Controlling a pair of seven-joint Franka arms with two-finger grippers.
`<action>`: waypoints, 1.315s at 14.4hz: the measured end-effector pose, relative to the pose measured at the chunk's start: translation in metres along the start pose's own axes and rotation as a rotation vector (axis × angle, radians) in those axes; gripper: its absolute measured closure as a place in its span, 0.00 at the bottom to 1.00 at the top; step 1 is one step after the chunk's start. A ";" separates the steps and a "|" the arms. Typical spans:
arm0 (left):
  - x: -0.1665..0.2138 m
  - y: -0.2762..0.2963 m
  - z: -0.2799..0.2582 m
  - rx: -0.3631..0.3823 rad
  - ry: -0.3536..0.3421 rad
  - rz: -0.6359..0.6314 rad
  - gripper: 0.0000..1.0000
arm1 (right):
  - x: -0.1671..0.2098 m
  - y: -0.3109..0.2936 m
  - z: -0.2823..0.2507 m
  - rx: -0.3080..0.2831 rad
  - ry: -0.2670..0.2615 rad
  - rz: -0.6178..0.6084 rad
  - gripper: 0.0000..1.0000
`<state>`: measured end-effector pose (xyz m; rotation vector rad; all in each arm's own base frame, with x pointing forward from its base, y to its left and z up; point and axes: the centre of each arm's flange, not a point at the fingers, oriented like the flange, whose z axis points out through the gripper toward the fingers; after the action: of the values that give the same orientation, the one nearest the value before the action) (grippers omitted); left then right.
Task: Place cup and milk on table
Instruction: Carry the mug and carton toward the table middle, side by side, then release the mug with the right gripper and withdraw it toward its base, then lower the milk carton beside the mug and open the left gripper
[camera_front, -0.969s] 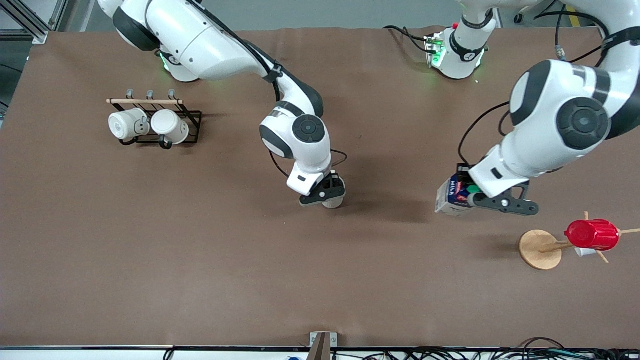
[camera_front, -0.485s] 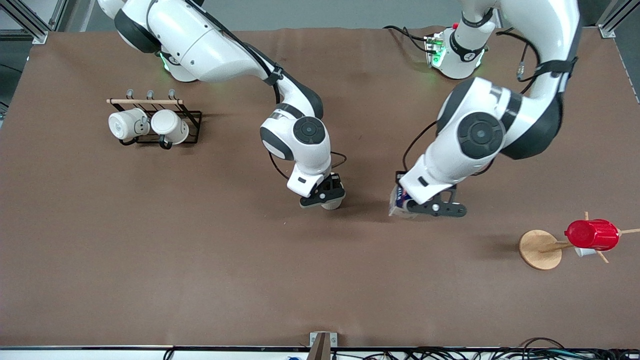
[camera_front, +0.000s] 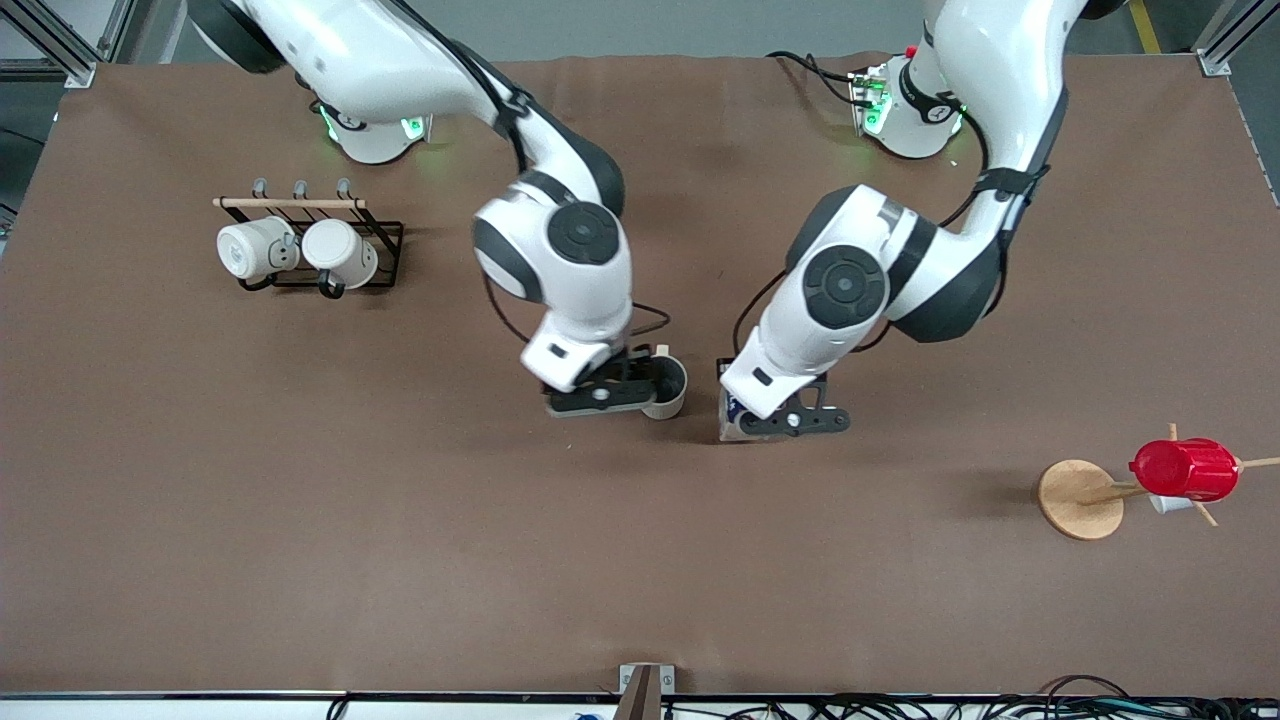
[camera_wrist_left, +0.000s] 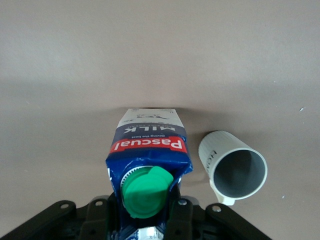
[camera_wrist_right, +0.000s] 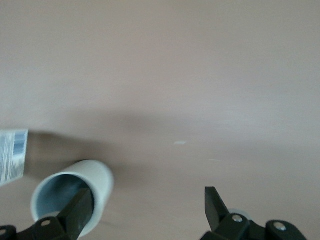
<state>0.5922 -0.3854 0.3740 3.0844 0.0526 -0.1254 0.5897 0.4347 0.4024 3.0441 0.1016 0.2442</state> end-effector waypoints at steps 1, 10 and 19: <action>-0.003 0.006 0.004 0.003 -0.005 -0.009 0.67 | 0.012 0.034 -0.032 -0.023 0.012 0.047 0.00; -0.020 0.030 0.026 0.018 -0.031 -0.007 0.67 | 0.033 0.328 -0.164 -0.059 0.011 0.399 0.00; -0.023 0.038 0.036 0.016 -0.043 0.001 0.58 | -0.033 0.502 -0.229 0.024 -0.138 0.348 0.00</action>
<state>0.5677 -0.4256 0.3423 3.0964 0.0484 -0.1931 0.5501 -0.0480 0.6681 3.0726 -0.4393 0.0531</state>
